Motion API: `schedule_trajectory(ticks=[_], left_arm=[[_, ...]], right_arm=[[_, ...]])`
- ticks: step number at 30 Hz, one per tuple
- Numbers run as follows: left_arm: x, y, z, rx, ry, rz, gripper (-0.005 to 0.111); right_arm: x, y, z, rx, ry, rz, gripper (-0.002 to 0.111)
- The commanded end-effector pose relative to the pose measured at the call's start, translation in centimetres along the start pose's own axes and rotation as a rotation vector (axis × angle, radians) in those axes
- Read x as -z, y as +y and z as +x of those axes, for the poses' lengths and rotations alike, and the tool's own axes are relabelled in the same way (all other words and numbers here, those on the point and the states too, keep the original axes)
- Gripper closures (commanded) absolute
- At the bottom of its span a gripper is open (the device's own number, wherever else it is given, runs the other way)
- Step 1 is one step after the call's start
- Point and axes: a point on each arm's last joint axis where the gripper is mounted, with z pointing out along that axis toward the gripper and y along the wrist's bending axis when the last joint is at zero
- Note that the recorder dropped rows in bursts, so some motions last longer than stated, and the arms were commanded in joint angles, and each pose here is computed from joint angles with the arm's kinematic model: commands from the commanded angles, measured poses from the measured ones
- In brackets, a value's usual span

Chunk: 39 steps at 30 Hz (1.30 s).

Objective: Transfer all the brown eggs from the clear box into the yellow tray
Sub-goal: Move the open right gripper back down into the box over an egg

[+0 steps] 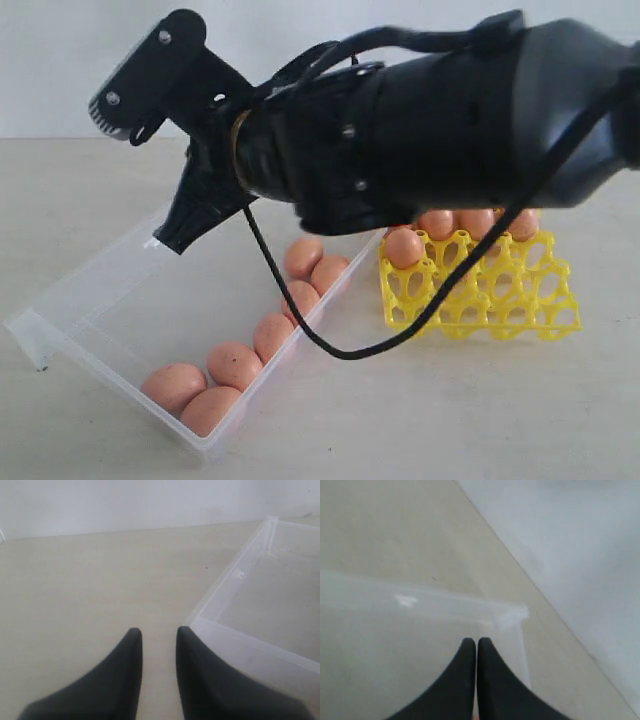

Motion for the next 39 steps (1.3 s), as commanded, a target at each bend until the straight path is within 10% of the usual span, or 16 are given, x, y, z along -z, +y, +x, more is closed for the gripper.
schedule_trajectory(ticks=[1,9,19,27,39], left_arm=[[0.0,0.0,-0.1,0.015,-0.005,0.005,0.082],[0.0,0.0,-0.1,0.013,-0.005,0.005,0.082],[0.0,0.0,-0.5,0.013,-0.042,0.003,0.082],[0.0,0.0,-0.5,-0.014,-0.042,-0.004,0.083],[0.0,0.6,0.1,-0.297,0.033,-0.065,0.111]], right_arm=[[-0.6,-0.4,1.0,-0.080,0.271,-0.037,0.107],[-0.5,-0.4,0.4,-0.258,0.699,-0.758,0.107],[-4.2,2.7,1.0,-0.098,0.659,-0.802,0.101],[-6.7,4.3,2.9,-0.073,0.690,-0.760,0.042],[-8.9,5.1,4.9,-0.087,0.745,-0.687,0.039]])
